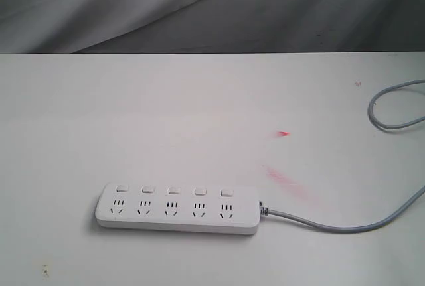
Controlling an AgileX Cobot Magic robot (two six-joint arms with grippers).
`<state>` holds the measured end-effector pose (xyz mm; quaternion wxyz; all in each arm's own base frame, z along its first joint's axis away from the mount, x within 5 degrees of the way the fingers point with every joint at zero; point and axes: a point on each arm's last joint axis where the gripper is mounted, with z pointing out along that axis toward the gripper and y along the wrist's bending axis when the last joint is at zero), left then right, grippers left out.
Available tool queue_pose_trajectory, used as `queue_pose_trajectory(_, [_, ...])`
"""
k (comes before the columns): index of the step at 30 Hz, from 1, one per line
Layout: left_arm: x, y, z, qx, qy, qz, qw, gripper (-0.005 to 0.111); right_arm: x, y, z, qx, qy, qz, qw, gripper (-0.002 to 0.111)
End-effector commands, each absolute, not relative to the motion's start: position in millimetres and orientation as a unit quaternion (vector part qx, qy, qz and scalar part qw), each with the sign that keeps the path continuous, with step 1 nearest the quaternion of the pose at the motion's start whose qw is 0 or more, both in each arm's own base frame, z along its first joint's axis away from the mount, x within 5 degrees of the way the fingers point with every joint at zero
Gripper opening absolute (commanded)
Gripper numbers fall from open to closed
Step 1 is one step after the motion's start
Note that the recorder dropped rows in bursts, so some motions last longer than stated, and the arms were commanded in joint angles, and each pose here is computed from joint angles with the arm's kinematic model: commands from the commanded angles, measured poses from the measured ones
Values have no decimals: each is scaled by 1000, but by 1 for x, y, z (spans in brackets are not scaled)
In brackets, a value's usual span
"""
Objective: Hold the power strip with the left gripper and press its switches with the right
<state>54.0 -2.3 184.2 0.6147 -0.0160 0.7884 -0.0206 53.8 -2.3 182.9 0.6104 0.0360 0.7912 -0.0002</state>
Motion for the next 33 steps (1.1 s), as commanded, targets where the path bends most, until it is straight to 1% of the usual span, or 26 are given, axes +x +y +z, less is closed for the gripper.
queue_pose_trajectory(1, [54, -2, 184, -15, 787, -21, 617, 0, 53, -3, 182, 41, 790, 0, 612, 0])
queue_pose_trajectory(25, [54, -2, 184, -15, 787, -21, 617, 0, 53, -3, 182, 41, 790, 0, 612, 0])
queue_pose_trajectory(29, [54, -1, 184, 0, 785, 2, 619, 0, 53, -3, 182, 41, 790, 0, 612, 0])
queue_pose_trajectory(32, [55, 1, 191, 17, 761, 31, 647, 0, 53, -3, 182, 41, 790, 0, 612, 0])
queue_pose_trajectory(33, [56, 2, 194, 31, 747, 53, 662, 0, 53, -3, 182, 41, 790, 0, 612, 0])
